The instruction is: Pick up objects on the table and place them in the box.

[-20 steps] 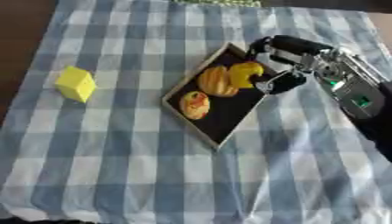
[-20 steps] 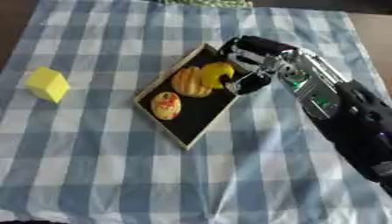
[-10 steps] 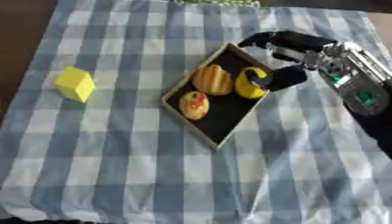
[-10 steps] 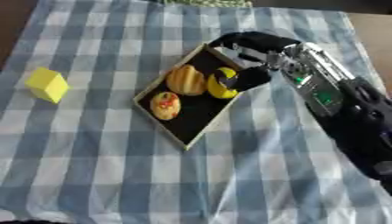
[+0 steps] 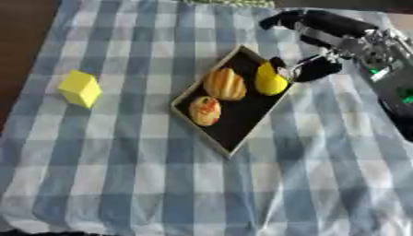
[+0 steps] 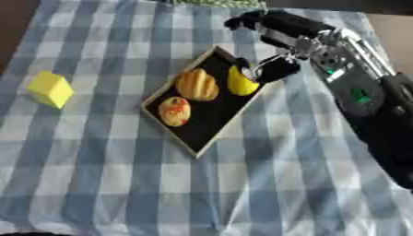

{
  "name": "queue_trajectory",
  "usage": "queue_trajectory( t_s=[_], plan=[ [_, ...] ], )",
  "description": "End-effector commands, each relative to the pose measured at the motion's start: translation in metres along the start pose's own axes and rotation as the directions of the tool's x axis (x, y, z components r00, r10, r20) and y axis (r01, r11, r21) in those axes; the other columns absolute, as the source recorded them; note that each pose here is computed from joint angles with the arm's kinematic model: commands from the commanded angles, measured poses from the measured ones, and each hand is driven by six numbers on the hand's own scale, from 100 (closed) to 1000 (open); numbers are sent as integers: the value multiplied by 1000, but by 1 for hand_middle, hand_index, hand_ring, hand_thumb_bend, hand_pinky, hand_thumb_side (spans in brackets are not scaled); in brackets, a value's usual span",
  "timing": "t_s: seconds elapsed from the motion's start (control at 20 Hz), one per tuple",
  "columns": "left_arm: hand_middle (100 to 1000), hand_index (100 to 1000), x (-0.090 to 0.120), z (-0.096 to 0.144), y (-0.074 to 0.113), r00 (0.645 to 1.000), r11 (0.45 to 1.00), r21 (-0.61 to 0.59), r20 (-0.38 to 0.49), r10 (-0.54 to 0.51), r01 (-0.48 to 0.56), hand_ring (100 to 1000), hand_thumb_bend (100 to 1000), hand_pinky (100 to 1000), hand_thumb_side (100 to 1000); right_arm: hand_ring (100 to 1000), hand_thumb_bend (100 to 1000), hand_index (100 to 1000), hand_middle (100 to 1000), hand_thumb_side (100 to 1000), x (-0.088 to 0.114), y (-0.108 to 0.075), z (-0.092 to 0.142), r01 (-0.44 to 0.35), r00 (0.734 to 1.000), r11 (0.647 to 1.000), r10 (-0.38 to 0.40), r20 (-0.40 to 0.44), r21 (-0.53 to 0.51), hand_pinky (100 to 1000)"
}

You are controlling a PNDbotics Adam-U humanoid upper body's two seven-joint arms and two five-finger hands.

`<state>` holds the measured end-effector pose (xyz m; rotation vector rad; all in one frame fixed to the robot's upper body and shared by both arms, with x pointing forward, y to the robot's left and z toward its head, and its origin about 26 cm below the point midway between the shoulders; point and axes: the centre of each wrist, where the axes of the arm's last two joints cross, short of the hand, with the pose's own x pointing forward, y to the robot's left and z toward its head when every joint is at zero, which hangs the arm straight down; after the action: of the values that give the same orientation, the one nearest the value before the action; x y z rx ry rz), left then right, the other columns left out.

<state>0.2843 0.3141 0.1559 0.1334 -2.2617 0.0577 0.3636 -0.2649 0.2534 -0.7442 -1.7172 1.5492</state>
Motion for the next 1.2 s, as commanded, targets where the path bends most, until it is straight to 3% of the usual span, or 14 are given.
queue_trajectory(
  t_s=[0.05,0.15,0.2,0.25,0.3,0.4,0.5,0.6,0.7,0.8,0.85,0.9,1.0,1.2],
  plan=[
    [629,775,8,-7,3,999,999,-25,39,-22,23,832,100,761,680,1000,100,921,826,100,9,-30,18,-11,1000,995,12,7,-95,945],
    [632,779,12,-12,5,995,996,-45,69,-75,78,832,100,762,661,1000,100,892,778,100,14,-41,30,0,1000,986,1,1,-168,926],
    [633,779,14,-15,7,990,991,-60,88,-113,118,832,100,765,659,1000,100,891,775,397,17,-46,37,3,1000,979,-3,1,-205,925],
    [645,794,18,-21,10,975,977,-88,128,-180,192,833,100,768,637,1000,100,891,768,157,21,-50,46,5,1000,970,-4,4,-243,925],
    [658,802,22,-27,12,953,956,-111,168,-251,271,835,100,772,623,1000,100,890,765,175,25,-54,54,7,1000,961,-5,10,-275,925],
    [697,829,32,-44,17,877,879,-167,272,-395,448,843,100,785,459,1000,100,884,752,272,24,-59,66,17,1000,941,-12,16,-339,921],
    [724,849,41,-61,20,781,765,-228,366,-506,602,850,100,795,395,1000,100,879,742,294,19,-64,76,16,1000,912,-19,-2,-410,918],
    [762,895,48,-78,24,680,621,-297,443,-584,726,879,119,824,287,996,100,874,739,246,13,-66,84,23,999,881,-32,-10,-472,917],
    [780,907,52,-94,30,589,460,-368,503,-632,808,895,173,842,272,996,100,872,740,240,7,-68,93,15,999,852,-34,-28,-524,916],
    [800,917,50,-109,39,530,315,-446,524,-667,838,913,264,866,248,994,100,866,735,285,3,-69,99,8,998,826,-42,-48,-564,914],
    [809,915,48,-115,44,510,254,-484,526,-680,837,926,371,885,205,994,100,862,732,313,1,-69,101,7,997,815,-49,-57,-579,912],
    [807,915,44,-122,49,490,189,-524,525,-696,830,926,385,887,197,994,100,862,731,316,0,-68,103,8,996,806,-56,-64,-592,912],
    [791,910,36,-134,59,458,79,-595,520,-721,800,928,508,899,100,992,100,855,725,355,-1,-67,104,14,995,797,-71,-70,-604,910],
    [794,898,17,-151,70,441,-51,-693,511,-738,719,936,617,908,100,988,100,845,715,378,-1,-65,103,30,993,784,-92,-70,-620,904]
  ],
)
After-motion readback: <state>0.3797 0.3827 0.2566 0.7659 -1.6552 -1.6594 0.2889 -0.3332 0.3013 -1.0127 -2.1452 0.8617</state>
